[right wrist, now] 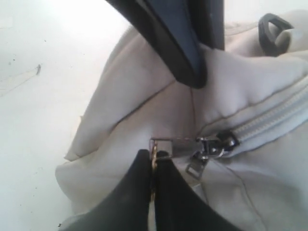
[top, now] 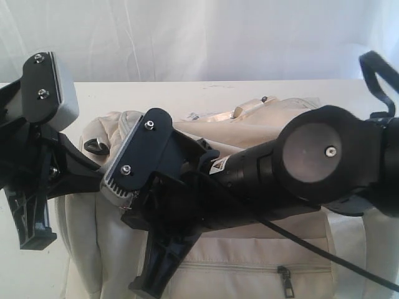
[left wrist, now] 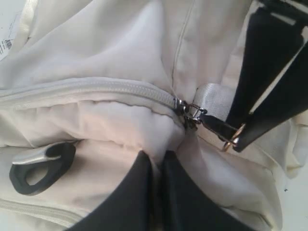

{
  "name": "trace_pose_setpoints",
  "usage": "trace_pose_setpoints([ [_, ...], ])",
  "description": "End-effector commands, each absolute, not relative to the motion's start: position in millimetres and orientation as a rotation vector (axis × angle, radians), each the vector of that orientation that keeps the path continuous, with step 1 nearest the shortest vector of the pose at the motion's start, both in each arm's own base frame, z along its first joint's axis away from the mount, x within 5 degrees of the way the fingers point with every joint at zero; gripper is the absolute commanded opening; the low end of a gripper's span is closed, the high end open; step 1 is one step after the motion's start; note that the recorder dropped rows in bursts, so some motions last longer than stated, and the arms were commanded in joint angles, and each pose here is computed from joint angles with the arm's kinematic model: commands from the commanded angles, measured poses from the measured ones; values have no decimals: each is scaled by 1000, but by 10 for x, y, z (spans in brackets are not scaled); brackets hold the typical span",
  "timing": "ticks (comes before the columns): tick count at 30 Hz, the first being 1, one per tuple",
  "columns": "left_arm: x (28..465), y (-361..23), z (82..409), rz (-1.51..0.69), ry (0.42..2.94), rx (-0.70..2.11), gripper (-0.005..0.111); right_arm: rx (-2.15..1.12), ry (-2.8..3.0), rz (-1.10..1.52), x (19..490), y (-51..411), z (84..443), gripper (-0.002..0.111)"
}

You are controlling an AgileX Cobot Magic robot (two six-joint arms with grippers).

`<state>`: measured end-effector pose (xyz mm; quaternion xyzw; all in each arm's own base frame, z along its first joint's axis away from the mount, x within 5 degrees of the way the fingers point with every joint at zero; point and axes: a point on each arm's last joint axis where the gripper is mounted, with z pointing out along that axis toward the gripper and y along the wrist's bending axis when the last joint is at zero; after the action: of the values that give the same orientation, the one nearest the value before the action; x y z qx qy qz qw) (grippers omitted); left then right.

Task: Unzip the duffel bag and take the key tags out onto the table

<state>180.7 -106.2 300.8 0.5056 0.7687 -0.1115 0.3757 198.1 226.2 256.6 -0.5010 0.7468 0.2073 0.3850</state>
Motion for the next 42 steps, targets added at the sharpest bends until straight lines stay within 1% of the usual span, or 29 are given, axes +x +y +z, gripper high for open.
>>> trace_pose_setpoints([
  [1, 1739, -1094, 3055, -361, 1972, 1286, 0, -1315, 1891, 574, 1893, 2231, 2640, 0],
  [7, 1738, -1094, 3055, -362, 1972, 1288, 0, -1319, 1909, 597, 1839, 2192, 2694, 0],
  [13, 1738, -1094, 3055, -362, 1972, 1288, 0, -1291, 1946, 519, 1832, 2101, 2746, 0],
  [25, 1712, -1089, 2996, -377, 1995, 1304, 0, -1042, 1851, 487, 1925, 2048, 2984, 0],
  [37, 1702, -1090, 2991, -385, 2001, 1313, 0, -902, 1778, 400, 2140, 2106, 2940, 0],
  [42, 1702, -1090, 2991, -385, 2001, 1313, 0, -900, 1783, 394, 2249, 2206, 2914, 0],
])
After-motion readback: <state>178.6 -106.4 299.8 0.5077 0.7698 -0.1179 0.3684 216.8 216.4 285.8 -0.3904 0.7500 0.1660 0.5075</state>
